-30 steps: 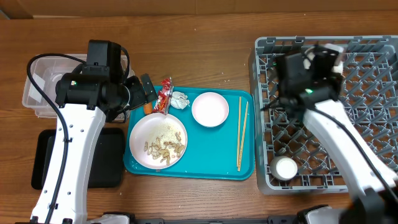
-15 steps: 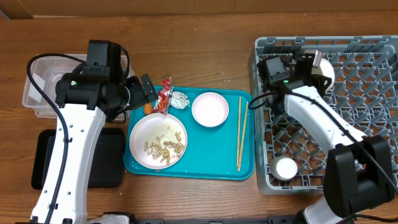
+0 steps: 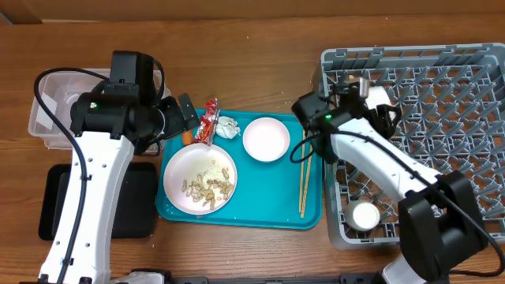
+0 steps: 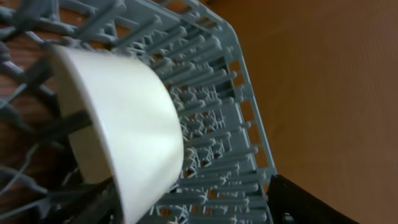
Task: Sort waste into correct bins and load items into the dishwasher
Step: 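Return the right gripper to the second white bowl and grasp it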
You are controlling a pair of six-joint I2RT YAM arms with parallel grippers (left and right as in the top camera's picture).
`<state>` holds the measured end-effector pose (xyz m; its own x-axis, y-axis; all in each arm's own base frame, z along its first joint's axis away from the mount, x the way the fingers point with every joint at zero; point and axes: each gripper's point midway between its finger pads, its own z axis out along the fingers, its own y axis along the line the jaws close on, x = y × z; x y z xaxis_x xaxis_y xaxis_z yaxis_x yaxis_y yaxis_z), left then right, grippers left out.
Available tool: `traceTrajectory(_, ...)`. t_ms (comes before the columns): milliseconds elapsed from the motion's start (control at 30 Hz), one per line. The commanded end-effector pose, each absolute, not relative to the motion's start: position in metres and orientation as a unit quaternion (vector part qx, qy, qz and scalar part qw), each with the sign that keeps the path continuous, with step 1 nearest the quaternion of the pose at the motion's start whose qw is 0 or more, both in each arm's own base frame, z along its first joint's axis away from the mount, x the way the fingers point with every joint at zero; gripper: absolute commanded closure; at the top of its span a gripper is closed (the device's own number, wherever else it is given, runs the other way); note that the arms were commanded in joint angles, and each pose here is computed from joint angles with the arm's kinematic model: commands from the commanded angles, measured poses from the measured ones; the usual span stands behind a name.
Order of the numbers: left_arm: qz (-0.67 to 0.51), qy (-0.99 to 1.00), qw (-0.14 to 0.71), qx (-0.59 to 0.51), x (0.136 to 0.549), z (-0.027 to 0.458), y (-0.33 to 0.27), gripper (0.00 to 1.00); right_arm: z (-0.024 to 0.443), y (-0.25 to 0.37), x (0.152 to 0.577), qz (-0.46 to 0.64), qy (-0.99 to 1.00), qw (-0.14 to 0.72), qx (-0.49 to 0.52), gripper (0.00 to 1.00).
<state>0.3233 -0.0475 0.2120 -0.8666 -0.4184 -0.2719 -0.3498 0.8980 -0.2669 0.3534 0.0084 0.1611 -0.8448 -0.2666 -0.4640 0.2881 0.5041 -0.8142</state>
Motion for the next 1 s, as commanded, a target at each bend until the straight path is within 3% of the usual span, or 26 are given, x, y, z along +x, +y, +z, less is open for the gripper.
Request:
traceTrajectory(0, -0.102, 0.958, 0.169, -0.206, 0.326, 0.215, -0.045, 0.00, 0.184, 0.026, 0.359, -0.443, 0.835, 0.324, 0.044, 0.18)
traceTrajectory(167, -0.102, 0.958, 0.169, -0.207, 0.326, 0.215, -0.045, 0.00, 0.196, 0.063, 0.361, -0.320, 0.886, 0.332, 0.052, 0.13)
traceTrajectory(267, -0.102, 0.958, 0.169, -0.207, 0.326, 0.215, -0.045, 0.00, 0.197, 0.104, 0.362, -0.181, 0.931, 0.314, 0.050, 0.12)
traceTrajectory(333, -0.102, 0.958, 0.169, -0.207, 0.326, 0.215, -0.045, 0.00, 0.192, 0.139, 0.357, -0.076, 0.955, 0.283, 0.035, 0.05)
traceTrajectory(467, -0.102, 0.958, 0.169, -0.206, 0.326, 0.215, -0.045, 0.00, 0.173, 0.192, 0.335, 0.067, 0.977, 0.201, -0.006, 0.18)
traceTrajectory(533, -0.102, 0.958, 0.169, -0.207, 0.326, 0.215, -0.045, 0.00, 0.161, 0.202, 0.327, 0.091, 0.981, 0.171, -0.011, 0.19)
traceTrajectory(733, -0.102, 0.958, 0.169, -0.207, 0.326, 0.215, -0.045, 0.00, 0.116, 0.202, 0.311, 0.081, 0.991, 0.100, 0.027, 0.35)
traceTrajectory(967, -0.102, 0.958, 0.169, -0.207, 0.326, 0.215, -0.045, 0.00, 0.077, 0.212, 0.312, 0.086, 0.993, 0.066, 0.037, 0.36)
